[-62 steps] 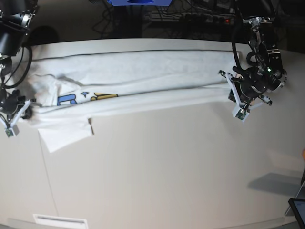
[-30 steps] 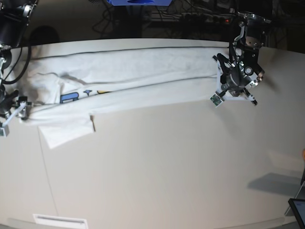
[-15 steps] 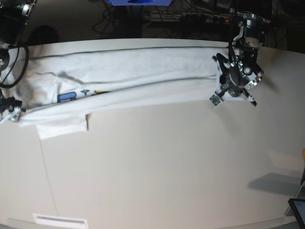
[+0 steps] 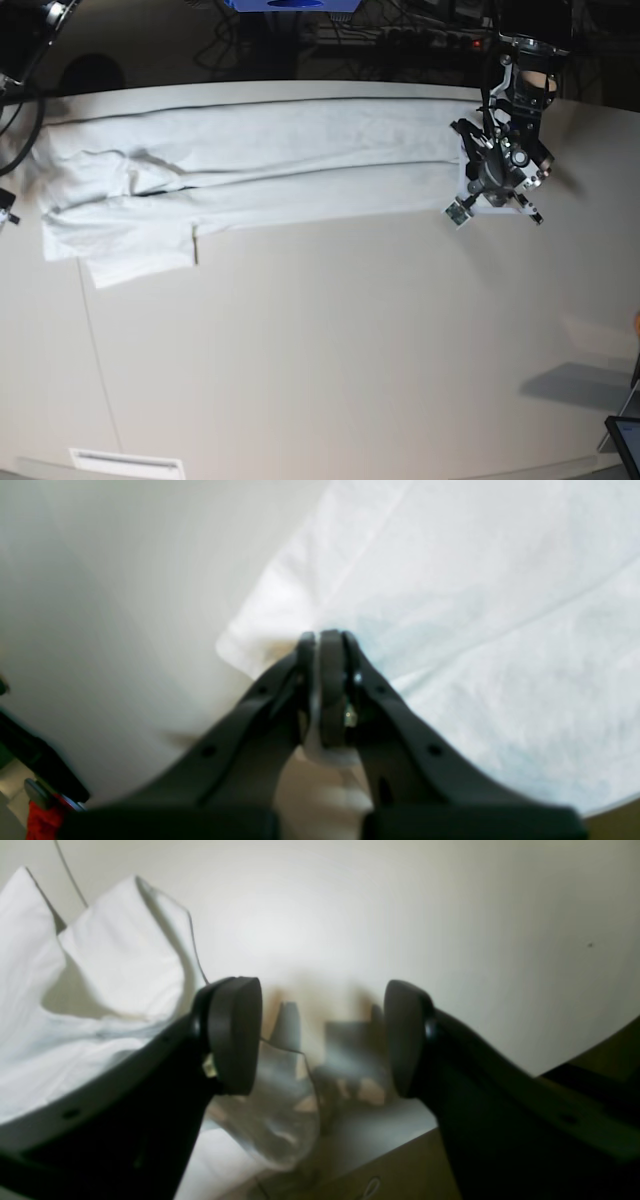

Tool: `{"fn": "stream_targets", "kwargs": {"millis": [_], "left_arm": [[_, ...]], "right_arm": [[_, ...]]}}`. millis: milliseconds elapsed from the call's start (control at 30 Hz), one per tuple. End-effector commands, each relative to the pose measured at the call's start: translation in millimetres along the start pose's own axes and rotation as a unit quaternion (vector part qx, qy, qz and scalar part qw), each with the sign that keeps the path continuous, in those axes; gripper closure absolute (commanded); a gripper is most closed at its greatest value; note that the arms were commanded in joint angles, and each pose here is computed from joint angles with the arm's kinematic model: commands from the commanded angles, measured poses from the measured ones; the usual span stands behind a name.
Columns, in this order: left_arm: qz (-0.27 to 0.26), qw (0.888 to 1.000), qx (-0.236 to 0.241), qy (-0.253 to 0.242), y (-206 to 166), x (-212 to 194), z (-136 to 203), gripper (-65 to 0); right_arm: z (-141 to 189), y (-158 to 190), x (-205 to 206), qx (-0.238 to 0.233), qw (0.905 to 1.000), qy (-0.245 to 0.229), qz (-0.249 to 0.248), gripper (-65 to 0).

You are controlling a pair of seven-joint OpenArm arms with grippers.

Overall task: Fold the T-shirt properly
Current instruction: 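Release the fabric and lift both grippers off the folded shirt, then move the right gripper to the shirt's hem end and pinch it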

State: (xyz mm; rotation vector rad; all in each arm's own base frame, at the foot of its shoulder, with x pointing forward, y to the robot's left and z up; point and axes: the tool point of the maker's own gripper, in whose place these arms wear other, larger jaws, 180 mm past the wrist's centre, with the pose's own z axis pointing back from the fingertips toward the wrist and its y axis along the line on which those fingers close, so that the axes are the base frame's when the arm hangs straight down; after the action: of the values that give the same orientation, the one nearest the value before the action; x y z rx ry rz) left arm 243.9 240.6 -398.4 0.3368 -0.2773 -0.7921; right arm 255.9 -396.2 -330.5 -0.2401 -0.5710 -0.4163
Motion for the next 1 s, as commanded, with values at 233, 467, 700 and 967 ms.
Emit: {"fn": "stream_targets", "kwargs": {"millis": [233, 467, 700, 967], "left_arm": [[0.000, 1.000, 0.012, 0.001, 8, 1, 3, 0.0], [0.000, 1.000, 0.012, 0.001, 8, 1, 3, 0.0], [0.001, 1.000, 0.009, 0.000, 6, 1, 3, 0.0], [0.001, 1.000, 0.010, 0.002, 6, 0, 3, 0.0]], "right_arm": [[32, 82, 67, 0.077, 0.9691, -0.128, 0.196, -37.1], [-1, 139, 68, 0.141, 0.9503, -0.101, 0.259, -37.4], [-43, 164, 52, 0.177, 0.9475, -0.060, 0.260, -41.9], [-65, 168, 39, 0.189, 0.9501, -0.042, 0.245, -42.2]]}}
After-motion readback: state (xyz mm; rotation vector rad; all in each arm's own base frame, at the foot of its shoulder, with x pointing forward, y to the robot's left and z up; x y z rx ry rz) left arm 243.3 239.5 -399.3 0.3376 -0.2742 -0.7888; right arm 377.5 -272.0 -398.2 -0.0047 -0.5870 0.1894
